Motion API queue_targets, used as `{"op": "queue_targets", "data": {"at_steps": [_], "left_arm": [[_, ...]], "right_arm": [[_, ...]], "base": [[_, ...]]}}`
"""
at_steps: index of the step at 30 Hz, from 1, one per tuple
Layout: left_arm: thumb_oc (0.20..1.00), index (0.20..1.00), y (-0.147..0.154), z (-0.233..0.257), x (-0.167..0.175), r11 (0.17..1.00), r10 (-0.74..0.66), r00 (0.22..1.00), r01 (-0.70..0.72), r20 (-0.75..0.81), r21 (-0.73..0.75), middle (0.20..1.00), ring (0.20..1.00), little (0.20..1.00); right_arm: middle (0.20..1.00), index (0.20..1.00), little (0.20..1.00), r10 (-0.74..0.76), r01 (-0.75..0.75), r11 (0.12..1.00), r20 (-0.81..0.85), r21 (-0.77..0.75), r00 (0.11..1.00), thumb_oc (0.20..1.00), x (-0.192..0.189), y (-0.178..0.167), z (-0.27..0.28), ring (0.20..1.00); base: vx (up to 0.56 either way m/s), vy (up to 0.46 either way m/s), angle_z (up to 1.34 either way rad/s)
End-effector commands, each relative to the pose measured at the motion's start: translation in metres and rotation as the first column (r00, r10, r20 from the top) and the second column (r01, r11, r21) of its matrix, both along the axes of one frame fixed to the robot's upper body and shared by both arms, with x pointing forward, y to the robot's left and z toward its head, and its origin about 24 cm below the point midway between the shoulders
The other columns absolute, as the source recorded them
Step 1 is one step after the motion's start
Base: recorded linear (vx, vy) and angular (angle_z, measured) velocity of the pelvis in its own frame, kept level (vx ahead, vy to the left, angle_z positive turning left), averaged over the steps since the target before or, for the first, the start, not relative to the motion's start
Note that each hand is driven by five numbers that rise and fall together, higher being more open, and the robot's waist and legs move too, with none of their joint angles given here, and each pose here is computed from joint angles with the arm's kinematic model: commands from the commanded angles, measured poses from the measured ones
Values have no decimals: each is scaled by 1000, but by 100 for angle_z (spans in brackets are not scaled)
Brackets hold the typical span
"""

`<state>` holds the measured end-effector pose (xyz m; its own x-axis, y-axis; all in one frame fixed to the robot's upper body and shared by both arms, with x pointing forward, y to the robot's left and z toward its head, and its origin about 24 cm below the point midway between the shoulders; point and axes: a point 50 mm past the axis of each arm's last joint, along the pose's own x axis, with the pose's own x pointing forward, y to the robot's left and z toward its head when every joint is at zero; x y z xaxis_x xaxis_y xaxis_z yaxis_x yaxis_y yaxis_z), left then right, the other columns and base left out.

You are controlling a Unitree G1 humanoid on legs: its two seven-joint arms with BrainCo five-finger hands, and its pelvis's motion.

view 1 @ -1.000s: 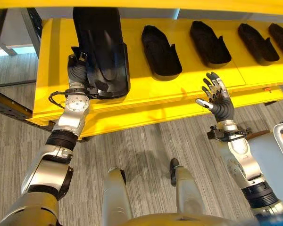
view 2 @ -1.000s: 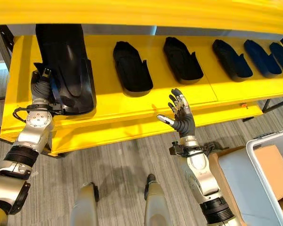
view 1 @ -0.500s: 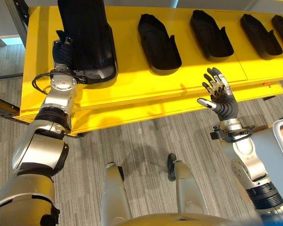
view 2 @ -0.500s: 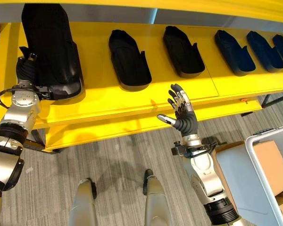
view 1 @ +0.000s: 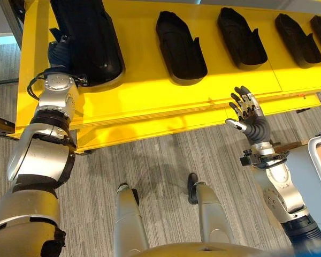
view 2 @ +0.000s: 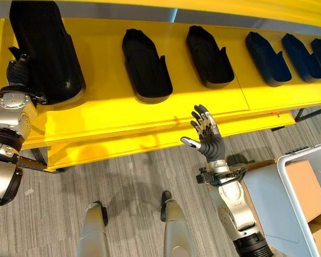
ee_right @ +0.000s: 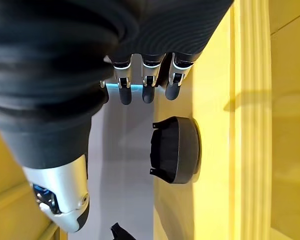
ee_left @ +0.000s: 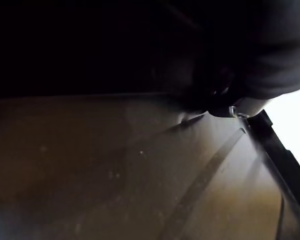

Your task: Move parts from the plastic box to the shelf.

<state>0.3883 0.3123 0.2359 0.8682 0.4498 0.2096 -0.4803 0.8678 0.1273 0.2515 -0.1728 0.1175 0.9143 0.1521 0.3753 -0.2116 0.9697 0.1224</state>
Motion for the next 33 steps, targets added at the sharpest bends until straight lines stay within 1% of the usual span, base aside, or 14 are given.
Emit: {"op": "queue_targets", "data": {"at_steps": [1, 2, 9, 12, 15, 16, 27, 28, 29, 31, 33], "left_arm": [[200, 200, 13, 53, -7, 994, 36, 994, -47, 100, 102, 200, 200, 200], [200, 200, 13, 53, -7, 994, 36, 994, -46, 100, 103, 200, 200, 200], [200, 200, 19, 54, -8, 953, 76, 997, -64, -29, 296, 200, 200, 200], [200, 200, 23, 49, -9, 947, 86, 994, -62, -65, 315, 200, 200, 200], [200, 200, 25, 43, -9, 961, 95, 994, -75, -63, 264, 200, 200, 200], [200, 200, 25, 40, -8, 973, 92, 994, -79, -50, 216, 200, 200, 200], [200, 200, 21, 32, -6, 990, 89, 996, -86, -19, 110, 200, 200, 200], [200, 200, 19, 29, -5, 996, 83, 996, -83, 14, 33, 200, 200, 200], [200, 200, 19, 29, -5, 996, 83, 996, -83, 14, 33, 200, 200, 200], [200, 200, 16, 27, -4, 997, 72, 996, -71, 46, -31, 200, 200, 200], [200, 200, 13, 26, -3, 997, 63, 996, -60, 59, -51, 200, 200, 200]], "right_arm": [[1000, 1000, 1000, -16, 12, 999, 106, 44, 994, 1000, -9, -12, 19, 1000], [1000, 1000, 1000, -16, 12, 999, 107, 44, 994, 1000, -9, -12, 19, 1000], [1000, 1000, 1000, 10, -15, 999, 97, 48, 995, 1000, -12, -12, 17, 1000], [1000, 1000, 1000, 17, -21, 999, 87, 47, 996, 1000, -13, -13, 15, 1000], [1000, 1000, 1000, 19, -23, 998, 80, 51, 997, 1000, -14, -14, 13, 1000], [1000, 1000, 1000, 20, -24, 998, 75, 54, 997, 1000, -15, -14, 12, 1000], [1000, 1000, 1000, 11, -15, 999, 73, 48, 997, 1000, -16, -17, 12, 1000], [1000, 1000, 1000, 12, -15, 999, 82, 44, 997, 1000, -17, -17, 14, 1000], [1000, 1000, 1000, 12, -15, 999, 82, 44, 997, 1000, -17, -17, 14, 1000], [1000, 1000, 1000, 5, -9, 999, 81, 46, 997, 1000, -16, -17, 14, 1000], [1000, 1000, 1000, 5, -8, 999, 77, 43, 997, 1000, -17, -17, 14, 1000]], "base": [[4, 18, -6], [-7, 9, -4], [-6, 12, -1], [24, 1, -3], [52, -2, -8], [-11, 11, -6], [-1, 0, -1], [0, 0, 0], [-11, 5, -5], [1, 9, -6], [0, 0, 0]]}}
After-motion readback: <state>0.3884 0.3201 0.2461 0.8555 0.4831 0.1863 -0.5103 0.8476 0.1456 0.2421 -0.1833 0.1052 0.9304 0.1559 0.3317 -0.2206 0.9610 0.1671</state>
